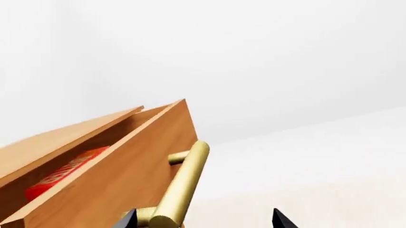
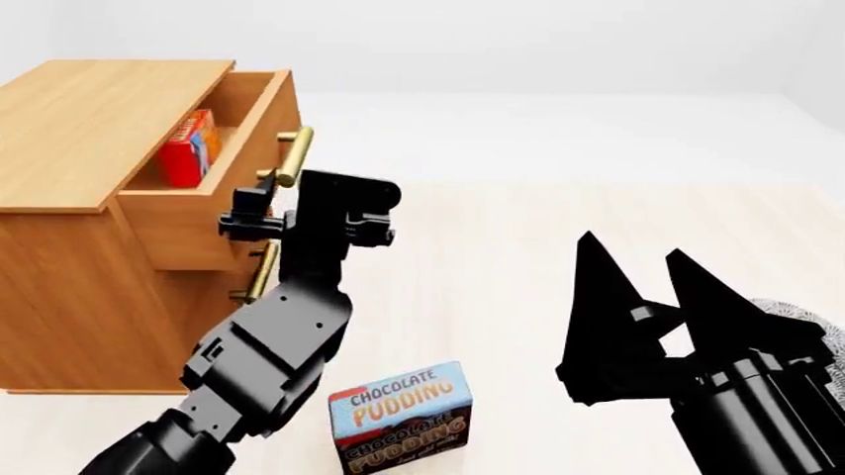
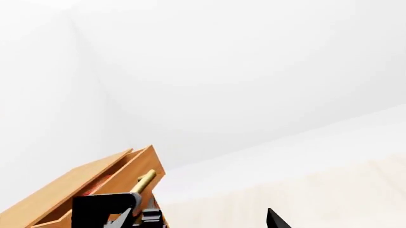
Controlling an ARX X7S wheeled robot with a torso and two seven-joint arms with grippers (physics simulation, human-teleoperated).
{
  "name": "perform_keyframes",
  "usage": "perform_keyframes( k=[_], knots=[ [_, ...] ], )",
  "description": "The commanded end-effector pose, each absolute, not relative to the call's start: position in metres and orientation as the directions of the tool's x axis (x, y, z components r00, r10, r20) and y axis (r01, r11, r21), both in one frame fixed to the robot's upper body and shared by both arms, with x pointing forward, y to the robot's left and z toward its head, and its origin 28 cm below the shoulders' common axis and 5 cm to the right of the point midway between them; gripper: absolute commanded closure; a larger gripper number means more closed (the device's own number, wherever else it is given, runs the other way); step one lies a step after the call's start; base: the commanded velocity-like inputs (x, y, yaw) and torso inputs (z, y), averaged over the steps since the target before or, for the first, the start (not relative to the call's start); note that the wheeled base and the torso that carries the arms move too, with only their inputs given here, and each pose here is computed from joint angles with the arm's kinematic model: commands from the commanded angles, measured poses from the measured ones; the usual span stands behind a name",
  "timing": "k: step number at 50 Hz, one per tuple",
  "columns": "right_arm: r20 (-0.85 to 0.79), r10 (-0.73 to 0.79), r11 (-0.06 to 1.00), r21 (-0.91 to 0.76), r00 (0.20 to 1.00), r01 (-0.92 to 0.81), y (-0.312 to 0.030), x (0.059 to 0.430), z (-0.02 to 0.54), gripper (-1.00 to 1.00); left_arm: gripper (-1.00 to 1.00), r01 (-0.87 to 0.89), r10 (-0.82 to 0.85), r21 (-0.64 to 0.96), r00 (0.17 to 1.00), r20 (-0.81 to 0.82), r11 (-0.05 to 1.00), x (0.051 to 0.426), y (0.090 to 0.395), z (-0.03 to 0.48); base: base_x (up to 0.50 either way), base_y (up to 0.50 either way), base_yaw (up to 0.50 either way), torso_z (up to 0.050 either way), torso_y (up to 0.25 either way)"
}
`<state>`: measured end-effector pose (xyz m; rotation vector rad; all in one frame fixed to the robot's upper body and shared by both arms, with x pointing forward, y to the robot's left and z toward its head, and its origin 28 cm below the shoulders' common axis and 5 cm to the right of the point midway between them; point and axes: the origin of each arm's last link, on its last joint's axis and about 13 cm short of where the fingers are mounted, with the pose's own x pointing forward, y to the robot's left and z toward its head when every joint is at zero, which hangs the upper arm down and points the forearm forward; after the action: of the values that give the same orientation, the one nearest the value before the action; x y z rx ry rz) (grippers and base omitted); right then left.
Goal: Put the butter at the back in the top drawer of the cabinet and close it.
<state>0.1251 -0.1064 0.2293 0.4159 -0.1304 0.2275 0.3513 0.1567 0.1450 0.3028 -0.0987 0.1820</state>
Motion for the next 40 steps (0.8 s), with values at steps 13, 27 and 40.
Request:
perform_keyframes(
  k=[13, 27, 40],
  knots=[
    [0.169, 0.197, 0.891, 0.379, 0.966, -0.248, -0.105, 0.127, 0.229, -1.00, -1.00, -0.194, 0.190, 0.170, 0.981, 0.041, 0.966, 0.384, 0.189, 0.159, 0.01, 0.00, -0.01, 0.000, 0.000],
    [0.166, 0.198, 0.890, 0.382, 0.966, -0.248, -0.103, 0.128, 0.228, -1.00, -1.00, -0.262, 0.255, 0.209, 0.965, 0.060, 0.942, 0.391, 0.212, 0.160, 0.01, 0.00, -0.01, 0.001, 0.000],
    [0.164, 0.201, 0.890, 0.382, 0.966, -0.250, -0.101, 0.129, 0.227, -1.00, -1.00, -0.315, 0.311, 0.206, 0.949, 0.052, 0.926, 0.395, 0.229, 0.159, 0.00, 0.00, 0.00, 0.000, 0.000]
  ],
)
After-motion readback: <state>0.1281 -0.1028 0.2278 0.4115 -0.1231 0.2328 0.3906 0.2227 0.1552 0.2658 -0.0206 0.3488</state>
